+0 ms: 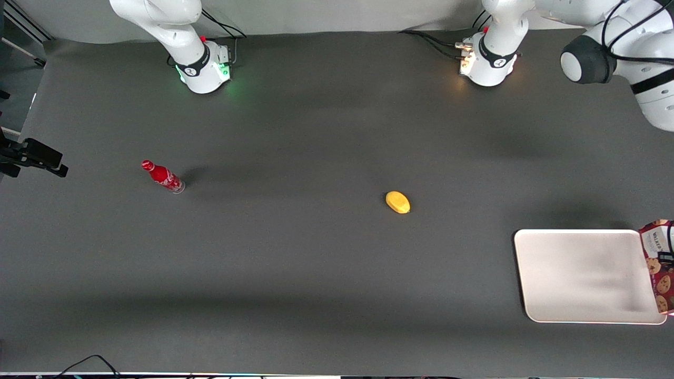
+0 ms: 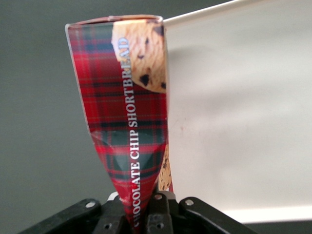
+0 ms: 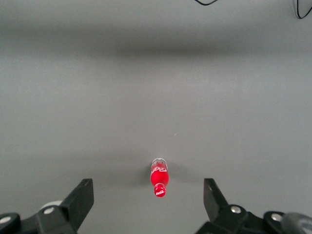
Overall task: Place red cookie box on tray
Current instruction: 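Carry the held cookie box over to the white tray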
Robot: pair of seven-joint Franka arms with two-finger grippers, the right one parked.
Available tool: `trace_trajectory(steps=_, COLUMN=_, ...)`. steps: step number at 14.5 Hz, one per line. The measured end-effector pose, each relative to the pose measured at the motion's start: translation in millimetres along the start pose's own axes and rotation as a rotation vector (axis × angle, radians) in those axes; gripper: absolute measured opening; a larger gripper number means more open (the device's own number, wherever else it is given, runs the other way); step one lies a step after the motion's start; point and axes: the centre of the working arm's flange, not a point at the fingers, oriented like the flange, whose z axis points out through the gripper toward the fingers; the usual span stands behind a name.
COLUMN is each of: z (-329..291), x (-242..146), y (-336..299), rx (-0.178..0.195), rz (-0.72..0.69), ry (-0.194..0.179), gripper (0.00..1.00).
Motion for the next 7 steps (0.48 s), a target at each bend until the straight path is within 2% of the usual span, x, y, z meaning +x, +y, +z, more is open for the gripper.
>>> trace_trajectory(steps=3, z=21.3, x=-5.9, y=-6.3, rx=-0.030, rz=-0.055, ry=-0.001, gripper=0.09)
trace_trajectory(steps=7, z=26.4, x=-6.1, y=-6.7, rx=-0.037, rz=-0.129, ry=0.004, gripper=0.09)
